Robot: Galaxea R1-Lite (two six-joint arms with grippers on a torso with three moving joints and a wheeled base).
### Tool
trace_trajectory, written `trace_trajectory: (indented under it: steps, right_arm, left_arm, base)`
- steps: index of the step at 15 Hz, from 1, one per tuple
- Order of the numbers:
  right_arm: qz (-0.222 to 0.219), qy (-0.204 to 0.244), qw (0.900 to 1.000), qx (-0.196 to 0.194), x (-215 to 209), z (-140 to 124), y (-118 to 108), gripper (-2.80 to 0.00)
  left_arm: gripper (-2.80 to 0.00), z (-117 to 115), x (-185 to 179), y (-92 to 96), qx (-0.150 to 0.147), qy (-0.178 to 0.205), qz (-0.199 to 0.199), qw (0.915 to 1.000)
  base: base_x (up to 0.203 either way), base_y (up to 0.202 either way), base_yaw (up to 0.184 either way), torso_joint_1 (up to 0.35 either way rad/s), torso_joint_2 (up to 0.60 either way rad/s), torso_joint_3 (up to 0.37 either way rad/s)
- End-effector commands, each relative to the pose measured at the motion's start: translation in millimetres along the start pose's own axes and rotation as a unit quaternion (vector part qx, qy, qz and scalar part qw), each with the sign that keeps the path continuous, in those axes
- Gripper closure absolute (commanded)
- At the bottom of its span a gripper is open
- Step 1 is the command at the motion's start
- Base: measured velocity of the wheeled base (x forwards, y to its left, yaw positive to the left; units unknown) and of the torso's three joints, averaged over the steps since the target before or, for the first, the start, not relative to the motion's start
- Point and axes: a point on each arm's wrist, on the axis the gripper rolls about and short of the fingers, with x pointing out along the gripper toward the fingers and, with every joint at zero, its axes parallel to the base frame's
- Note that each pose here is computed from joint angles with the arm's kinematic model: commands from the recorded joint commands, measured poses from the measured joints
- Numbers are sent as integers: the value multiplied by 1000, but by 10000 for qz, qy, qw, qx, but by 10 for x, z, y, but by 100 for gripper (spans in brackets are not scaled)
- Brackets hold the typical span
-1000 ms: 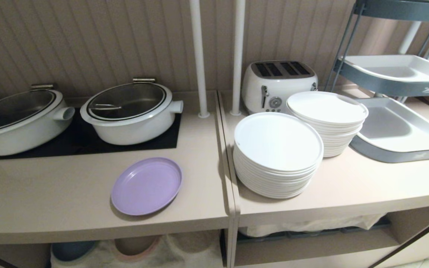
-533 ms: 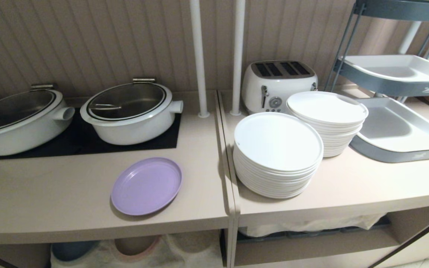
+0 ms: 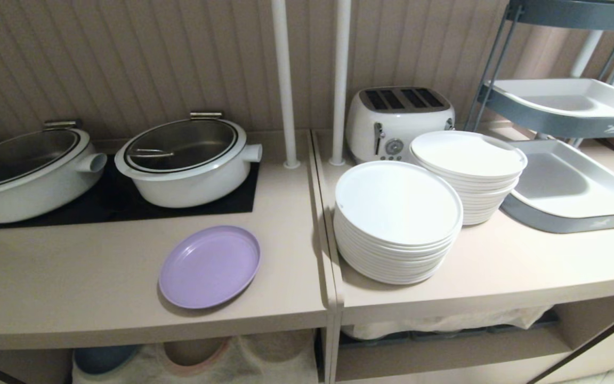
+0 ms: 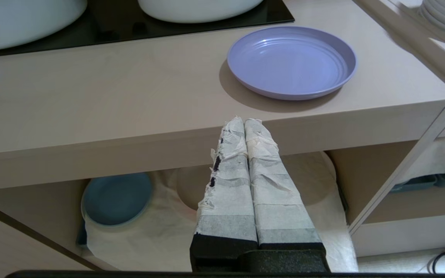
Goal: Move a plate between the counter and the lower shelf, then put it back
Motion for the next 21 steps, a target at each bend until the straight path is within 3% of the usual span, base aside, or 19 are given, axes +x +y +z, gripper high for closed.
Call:
trace_trajectory:
  steps: [1, 21]
  right_arm:
    - [3, 0, 10000, 3, 0, 0, 0, 0]
    - [4, -12, 10000, 11, -1, 4, 0, 0]
  left_arm:
    - [0, 0, -1, 0, 0, -9, -1, 10000]
    - [0, 1, -1, 0, -8, -17, -1, 10000]
  base:
    - [0, 0, 0, 0, 0, 0]
    - [0, 0, 0, 0, 0, 0]
